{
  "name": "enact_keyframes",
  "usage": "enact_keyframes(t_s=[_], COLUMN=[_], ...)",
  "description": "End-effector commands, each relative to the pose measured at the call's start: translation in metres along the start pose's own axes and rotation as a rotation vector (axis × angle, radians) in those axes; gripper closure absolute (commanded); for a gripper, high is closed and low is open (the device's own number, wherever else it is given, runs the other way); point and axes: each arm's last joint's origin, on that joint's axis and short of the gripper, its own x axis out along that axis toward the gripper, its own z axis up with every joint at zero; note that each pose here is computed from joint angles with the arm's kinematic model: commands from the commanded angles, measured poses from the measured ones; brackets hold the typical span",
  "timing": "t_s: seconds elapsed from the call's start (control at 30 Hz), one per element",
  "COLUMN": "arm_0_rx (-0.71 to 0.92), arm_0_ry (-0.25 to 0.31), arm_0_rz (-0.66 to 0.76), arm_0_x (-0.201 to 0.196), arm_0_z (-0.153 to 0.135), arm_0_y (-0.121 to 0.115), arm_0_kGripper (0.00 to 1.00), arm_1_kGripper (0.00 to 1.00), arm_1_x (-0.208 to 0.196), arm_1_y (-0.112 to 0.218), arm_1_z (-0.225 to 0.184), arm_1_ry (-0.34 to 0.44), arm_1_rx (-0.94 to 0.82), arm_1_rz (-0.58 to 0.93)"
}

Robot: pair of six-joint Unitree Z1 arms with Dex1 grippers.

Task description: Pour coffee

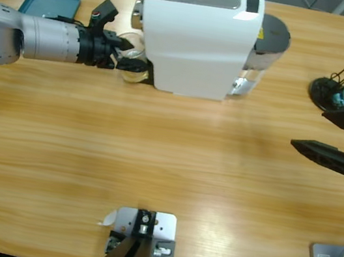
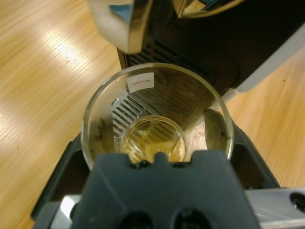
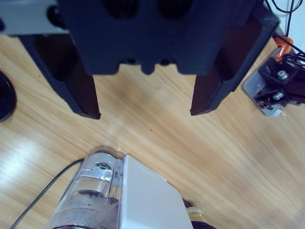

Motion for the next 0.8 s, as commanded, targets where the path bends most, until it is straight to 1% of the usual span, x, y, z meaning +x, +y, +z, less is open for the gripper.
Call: enact_keyframes(t_s=[0.03, 0.27, 0.4, 0.47, 0.57, 0.67, 0.8], arm_0_rx=[-0.021, -0.044, -0.052, -0.069, -0.138, -0.246, -0.340], arm_0_ry=[-0.002, -0.082, -0.113, -0.098, -0.064, -0.042, 0.018], arm_0_rz=[0.049, 0.305, 0.466, 0.553, 0.645, 0.714, 0.771], arm_0_x=[-0.011, -0.106, -0.144, -0.154, -0.158, -0.159, -0.155], arm_0_z=[-0.006, 0.001, 0.008, 0.006, -0.006, -0.018, -0.035], arm_0_y=[0.014, 0.013, 0.010, 0.013, 0.028, 0.044, 0.066], arm_0_kGripper=[0.515, 0.515, 0.515, 0.515, 0.515, 0.515, 0.508], arm_1_kGripper=[0.179, 0.179, 0.179, 0.179, 0.179, 0.179, 0.179], arm_1_x=[0.006, 0.006, 0.006, 0.006, 0.005, 0.005, 0.005], arm_1_y=[0.000, 0.000, 0.000, 0.000, 0.000, 0.000, 0.000], arm_1_z=[-0.005, -0.006, -0.006, -0.006, -0.006, -0.006, -0.006], arm_1_ry=[0.028, 0.027, 0.026, 0.026, 0.025, 0.025, 0.023], arm_1_rx=[0.007, 0.007, 0.007, 0.007, 0.006, 0.005, 0.005], arm_1_rz=[0.016, 0.016, 0.017, 0.017, 0.022, 0.027, 0.029])
